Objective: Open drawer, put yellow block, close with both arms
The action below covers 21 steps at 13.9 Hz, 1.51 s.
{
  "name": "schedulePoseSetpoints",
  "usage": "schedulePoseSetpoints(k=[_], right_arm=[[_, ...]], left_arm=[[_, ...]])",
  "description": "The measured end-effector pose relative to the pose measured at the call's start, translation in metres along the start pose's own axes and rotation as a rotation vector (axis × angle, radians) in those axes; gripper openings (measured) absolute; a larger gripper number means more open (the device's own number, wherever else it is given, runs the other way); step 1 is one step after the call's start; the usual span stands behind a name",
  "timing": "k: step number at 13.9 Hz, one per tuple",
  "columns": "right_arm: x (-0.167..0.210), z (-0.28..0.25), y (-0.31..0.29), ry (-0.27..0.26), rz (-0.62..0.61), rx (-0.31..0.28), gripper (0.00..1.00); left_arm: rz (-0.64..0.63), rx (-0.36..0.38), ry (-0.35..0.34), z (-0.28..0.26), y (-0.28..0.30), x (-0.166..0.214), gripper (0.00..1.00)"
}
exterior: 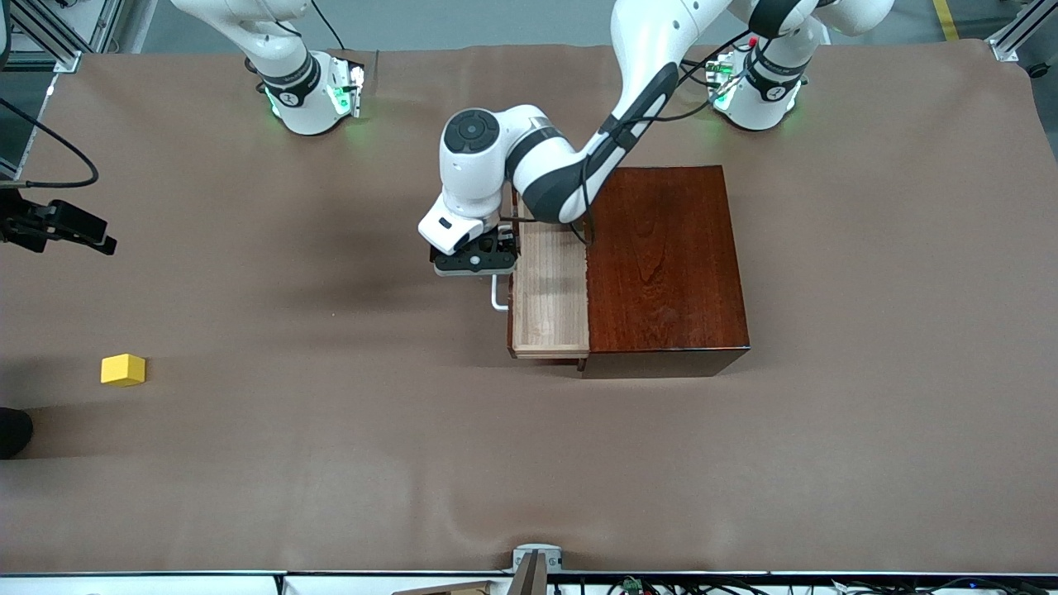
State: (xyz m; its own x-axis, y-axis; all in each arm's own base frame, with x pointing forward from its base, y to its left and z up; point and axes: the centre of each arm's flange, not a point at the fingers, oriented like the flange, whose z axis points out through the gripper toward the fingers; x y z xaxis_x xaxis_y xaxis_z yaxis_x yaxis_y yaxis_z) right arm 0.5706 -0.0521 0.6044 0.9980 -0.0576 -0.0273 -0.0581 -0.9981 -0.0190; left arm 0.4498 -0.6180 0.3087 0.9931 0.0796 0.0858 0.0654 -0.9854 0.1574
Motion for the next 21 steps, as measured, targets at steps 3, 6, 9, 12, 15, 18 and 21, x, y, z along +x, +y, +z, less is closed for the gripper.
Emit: schedulePoseSetpoints(k=[3, 6, 9, 12, 15, 18, 21], right_arm=[[0.0, 0.0, 0.0, 0.0, 0.0, 0.0, 1.0], [0.0, 0.0, 0.0, 0.0, 0.0, 0.0, 1.0], [0.0, 0.0, 0.001, 0.001, 0.002, -0.002, 1.0], [0.005, -0.004, 0.023, 0.051, 0.032, -0.031, 1.0], [0.012, 0.002, 0.087, 0.088, 0.009, -0.076, 1.0], [0.029, 0.021, 0.156, 0.079, -0.031, -0.088, 1.0], [0.052, 0.073, 0.203, 0.014, -0.035, -0.072, 1.0]], left_arm=[[0.001, -0.023, 0.0, -0.002, 0.004, -0.001, 1.0], [0.001, -0.078, 0.019, -0.018, 0.016, 0.0, 1.0], [-0.014, -0.099, 0.058, -0.038, 0.015, 0.017, 1.0], [-0.061, -0.133, 0.116, -0.081, 0.0, 0.053, 1.0], [-0.157, -0.119, 0.152, -0.137, -0.048, 0.111, 1.0], [-0.267, -0.062, 0.161, -0.189, -0.125, 0.173, 1.0], [-0.292, -0.028, 0.135, -0.22, -0.204, 0.218, 1.0]])
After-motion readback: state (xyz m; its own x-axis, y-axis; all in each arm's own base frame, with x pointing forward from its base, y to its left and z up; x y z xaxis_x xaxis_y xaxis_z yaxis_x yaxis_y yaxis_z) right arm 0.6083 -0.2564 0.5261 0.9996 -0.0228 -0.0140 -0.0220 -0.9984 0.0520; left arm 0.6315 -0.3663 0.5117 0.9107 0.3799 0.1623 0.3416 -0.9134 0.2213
